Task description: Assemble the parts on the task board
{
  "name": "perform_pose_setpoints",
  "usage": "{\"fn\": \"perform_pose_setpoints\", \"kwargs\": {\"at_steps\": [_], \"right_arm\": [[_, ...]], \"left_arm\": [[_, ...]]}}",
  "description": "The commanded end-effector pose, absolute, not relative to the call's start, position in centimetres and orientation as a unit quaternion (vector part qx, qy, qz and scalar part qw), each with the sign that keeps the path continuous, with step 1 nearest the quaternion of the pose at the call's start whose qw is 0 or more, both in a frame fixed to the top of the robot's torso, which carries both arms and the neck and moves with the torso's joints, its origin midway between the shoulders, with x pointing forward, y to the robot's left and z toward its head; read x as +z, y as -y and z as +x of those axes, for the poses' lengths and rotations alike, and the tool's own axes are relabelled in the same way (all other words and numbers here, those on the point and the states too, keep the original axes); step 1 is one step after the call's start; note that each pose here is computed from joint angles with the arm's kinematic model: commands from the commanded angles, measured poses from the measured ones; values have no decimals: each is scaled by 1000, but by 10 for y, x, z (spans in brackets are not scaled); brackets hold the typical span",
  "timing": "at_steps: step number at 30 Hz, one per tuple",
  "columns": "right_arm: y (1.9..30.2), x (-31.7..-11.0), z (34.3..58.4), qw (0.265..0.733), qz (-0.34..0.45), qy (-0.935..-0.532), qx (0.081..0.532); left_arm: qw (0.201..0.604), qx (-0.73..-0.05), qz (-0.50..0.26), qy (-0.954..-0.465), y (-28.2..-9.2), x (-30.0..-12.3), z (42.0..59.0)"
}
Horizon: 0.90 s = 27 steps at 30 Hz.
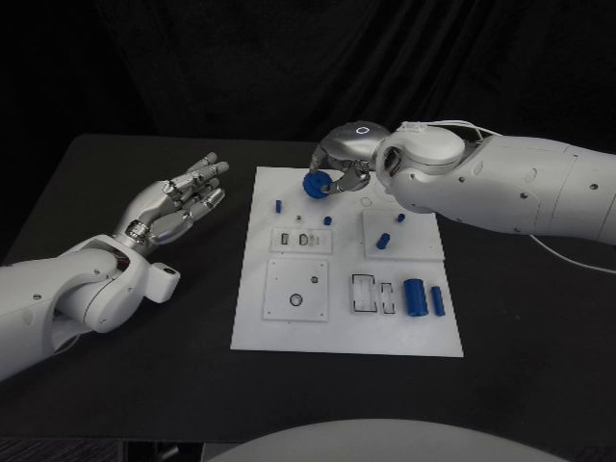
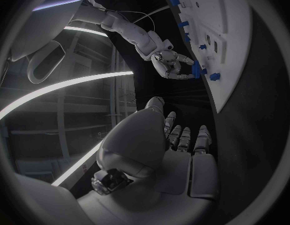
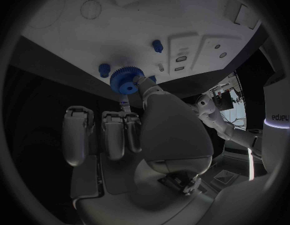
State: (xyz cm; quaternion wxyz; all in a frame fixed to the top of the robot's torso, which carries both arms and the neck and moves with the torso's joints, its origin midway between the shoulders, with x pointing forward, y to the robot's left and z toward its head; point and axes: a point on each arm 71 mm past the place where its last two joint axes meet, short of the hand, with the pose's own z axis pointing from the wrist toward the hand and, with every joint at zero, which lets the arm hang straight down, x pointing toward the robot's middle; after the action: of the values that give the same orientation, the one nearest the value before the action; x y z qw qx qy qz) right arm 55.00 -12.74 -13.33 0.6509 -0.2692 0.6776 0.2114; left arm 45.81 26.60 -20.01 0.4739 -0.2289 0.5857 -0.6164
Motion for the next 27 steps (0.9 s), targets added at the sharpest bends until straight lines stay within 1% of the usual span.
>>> {"fn": "perform_pose_setpoints", "kwargs": {"at_steps": [1,22,27], "right_arm": [[128,-139,551,638,-275,-690,204],[130,-148,549,618,-275,-710,196],[133,-150,549,613,-272,-717,188]], "left_arm": [[482,-656,-195,-548,-263,-191,455],[480,-656,-195,-549,-262,-191,456],[479,-656,-195,-549,-262,-192,456]]}}
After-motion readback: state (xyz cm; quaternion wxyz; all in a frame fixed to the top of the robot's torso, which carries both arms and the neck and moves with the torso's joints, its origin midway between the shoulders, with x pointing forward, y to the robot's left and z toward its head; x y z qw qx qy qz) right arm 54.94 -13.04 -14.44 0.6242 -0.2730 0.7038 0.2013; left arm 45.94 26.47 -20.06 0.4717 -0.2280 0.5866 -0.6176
